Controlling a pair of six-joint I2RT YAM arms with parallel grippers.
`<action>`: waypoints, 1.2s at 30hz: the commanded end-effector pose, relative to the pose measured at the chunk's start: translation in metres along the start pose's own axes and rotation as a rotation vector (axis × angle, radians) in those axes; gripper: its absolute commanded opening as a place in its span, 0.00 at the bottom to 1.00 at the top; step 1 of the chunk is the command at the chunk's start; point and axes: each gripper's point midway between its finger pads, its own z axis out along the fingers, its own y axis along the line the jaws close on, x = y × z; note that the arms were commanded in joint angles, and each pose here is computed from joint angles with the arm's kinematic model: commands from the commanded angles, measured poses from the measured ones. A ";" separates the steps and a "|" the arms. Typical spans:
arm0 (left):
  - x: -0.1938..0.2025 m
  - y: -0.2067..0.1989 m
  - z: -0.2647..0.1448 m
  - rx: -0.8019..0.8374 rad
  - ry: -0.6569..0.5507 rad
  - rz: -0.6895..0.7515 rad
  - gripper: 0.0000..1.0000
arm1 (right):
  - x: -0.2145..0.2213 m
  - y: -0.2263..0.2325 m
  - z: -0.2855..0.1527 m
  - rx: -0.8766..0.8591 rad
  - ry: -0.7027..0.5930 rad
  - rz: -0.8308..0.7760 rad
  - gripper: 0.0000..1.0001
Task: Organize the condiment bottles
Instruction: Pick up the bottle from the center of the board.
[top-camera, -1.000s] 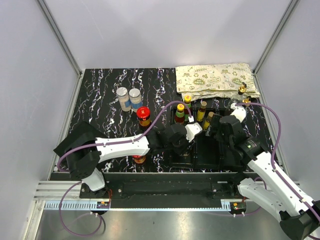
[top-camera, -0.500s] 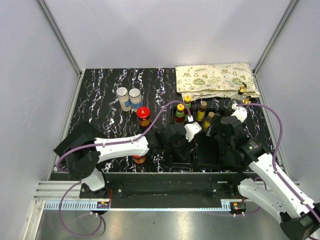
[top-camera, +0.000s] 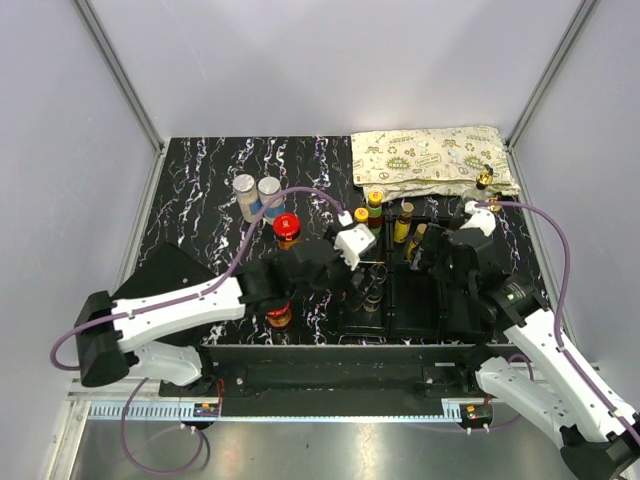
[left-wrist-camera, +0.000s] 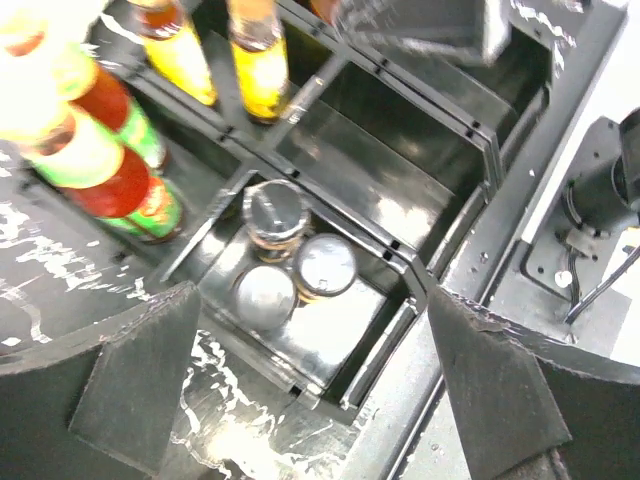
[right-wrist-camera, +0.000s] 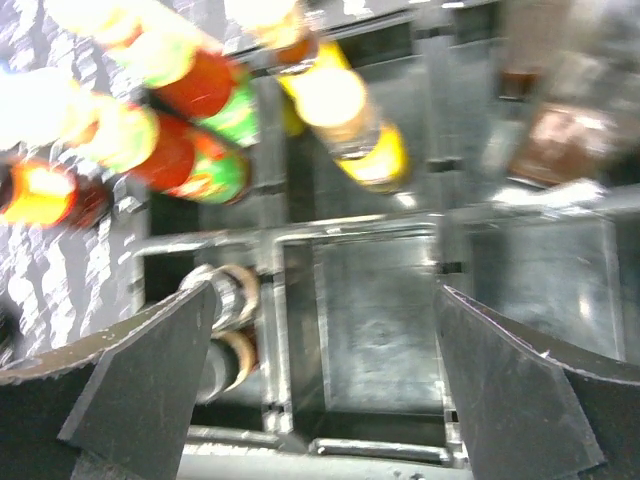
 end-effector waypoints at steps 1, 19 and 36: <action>-0.009 0.031 -0.025 -0.181 -0.042 -0.057 0.99 | -0.003 0.060 -0.014 -0.301 0.086 -0.086 1.00; 0.048 0.133 -0.149 -0.699 -0.087 -0.513 0.99 | 0.052 0.209 -0.054 -0.742 0.296 -0.367 1.00; 0.109 0.228 -0.193 -1.050 0.013 -0.757 0.99 | 0.116 0.311 -0.036 -0.749 0.204 -0.617 1.00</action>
